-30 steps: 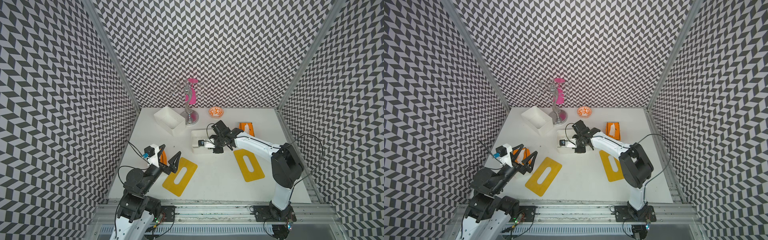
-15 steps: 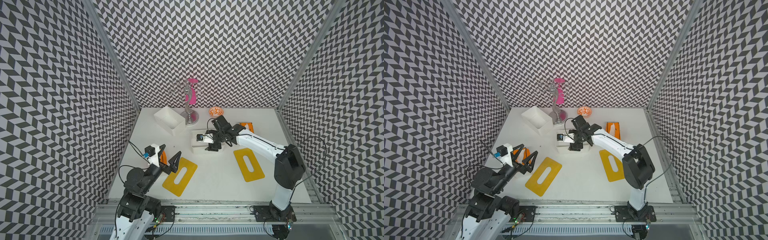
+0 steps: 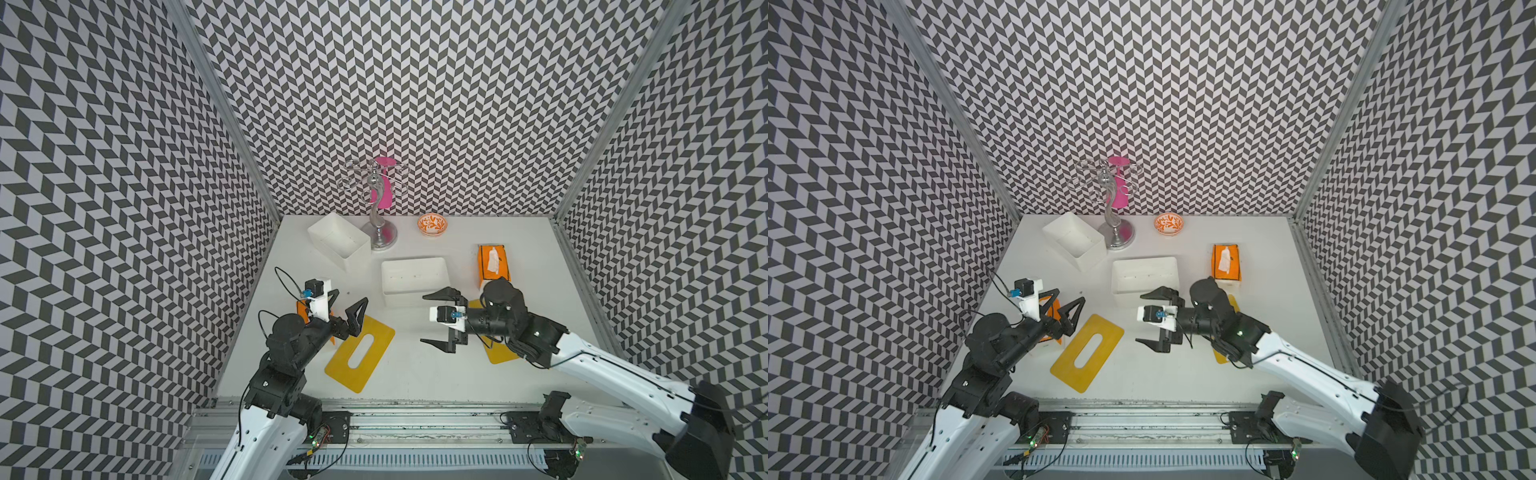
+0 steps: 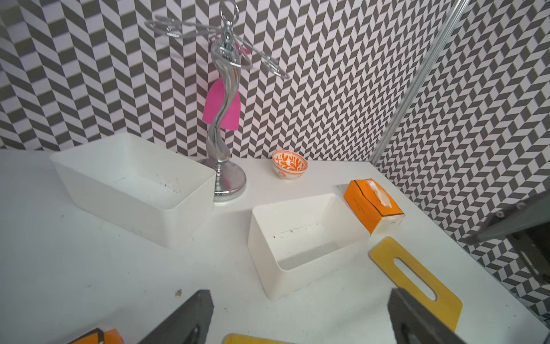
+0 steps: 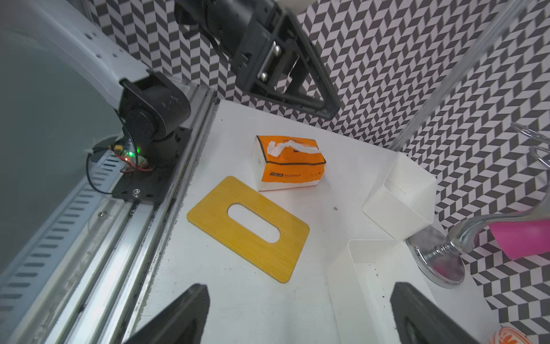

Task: Put the tissue paper into the tissue box
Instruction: Place the tissue box at the center of the board, then pick up the paper towel from the center of the board.

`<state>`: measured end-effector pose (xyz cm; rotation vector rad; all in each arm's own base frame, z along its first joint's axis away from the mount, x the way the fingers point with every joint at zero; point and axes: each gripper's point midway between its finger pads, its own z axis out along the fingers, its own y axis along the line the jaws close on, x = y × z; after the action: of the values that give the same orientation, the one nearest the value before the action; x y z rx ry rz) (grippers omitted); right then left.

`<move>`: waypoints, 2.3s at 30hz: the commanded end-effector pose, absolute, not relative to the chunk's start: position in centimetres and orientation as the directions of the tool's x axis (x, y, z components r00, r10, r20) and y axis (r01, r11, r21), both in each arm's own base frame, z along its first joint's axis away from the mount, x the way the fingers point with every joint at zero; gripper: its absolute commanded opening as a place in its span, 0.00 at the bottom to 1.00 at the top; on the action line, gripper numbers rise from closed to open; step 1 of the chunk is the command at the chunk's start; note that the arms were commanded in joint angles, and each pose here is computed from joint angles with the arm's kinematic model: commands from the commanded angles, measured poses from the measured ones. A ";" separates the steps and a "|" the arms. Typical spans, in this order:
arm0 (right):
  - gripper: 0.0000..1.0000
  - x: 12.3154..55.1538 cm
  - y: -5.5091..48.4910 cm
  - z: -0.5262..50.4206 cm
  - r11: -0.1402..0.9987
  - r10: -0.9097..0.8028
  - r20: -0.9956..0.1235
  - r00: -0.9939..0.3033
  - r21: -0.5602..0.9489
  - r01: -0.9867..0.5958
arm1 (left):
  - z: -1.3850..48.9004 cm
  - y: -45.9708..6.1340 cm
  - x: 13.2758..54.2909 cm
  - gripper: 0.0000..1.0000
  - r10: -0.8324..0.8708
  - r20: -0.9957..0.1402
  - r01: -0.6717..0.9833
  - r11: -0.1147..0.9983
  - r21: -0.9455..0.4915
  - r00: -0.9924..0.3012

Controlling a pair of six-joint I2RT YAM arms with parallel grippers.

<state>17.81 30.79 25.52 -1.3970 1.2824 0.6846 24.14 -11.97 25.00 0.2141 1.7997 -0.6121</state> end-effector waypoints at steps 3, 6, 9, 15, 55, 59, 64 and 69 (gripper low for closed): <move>1.00 19.2 27.9 30.5 0.435 -0.078 -0.992 0.099 -0.124 -0.892 | 24.5 -12.6 25.1 0.94 -0.167 -0.902 0.414 0.845 -0.339 -0.398; 0.99 21.4 25.4 30.0 0.604 -0.035 -0.999 -0.036 0.007 -0.797 | 24.4 -12.9 25.3 0.94 -0.175 -0.903 0.423 0.837 -0.347 -0.393; 1.00 23.2 22.8 30.0 0.736 0.026 -0.993 -0.113 0.096 -0.670 | 24.5 -12.6 25.7 0.94 -0.139 -0.913 0.412 0.859 -0.304 -0.383; 1.00 26.3 20.8 28.0 0.812 0.033 -0.968 -0.250 0.172 -0.558 | 23.9 -12.2 25.6 0.95 -0.103 -0.920 0.407 0.874 -0.265 -0.379; 0.99 24.1 19.8 24.4 0.735 0.088 -0.903 -0.421 0.344 -0.584 | 7.4 -16.3 19.3 0.83 -0.201 -0.584 -0.001 0.946 -0.323 -0.787; 1.00 24.1 19.9 24.3 0.732 0.092 -0.900 -0.425 0.350 -0.584 | 6.2 -16.2 19.3 0.83 -0.175 -0.566 -0.021 0.963 -0.268 -0.806; 0.99 24.5 19.7 23.8 0.752 0.079 -0.894 -0.442 0.344 -0.562 | 6.4 -16.8 19.6 0.82 -0.164 -0.574 -0.003 0.963 -0.271 -0.802; 1.00 26.8 17.3 23.4 0.855 0.093 -0.891 -0.444 0.300 -0.423 | 8.6 -17.9 20.1 0.85 -0.137 -0.617 0.073 0.951 -0.302 -0.775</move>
<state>25.00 18.92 22.33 -0.3364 1.9619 0.6972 19.07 -16.63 5.80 -0.0792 2.5020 -0.3453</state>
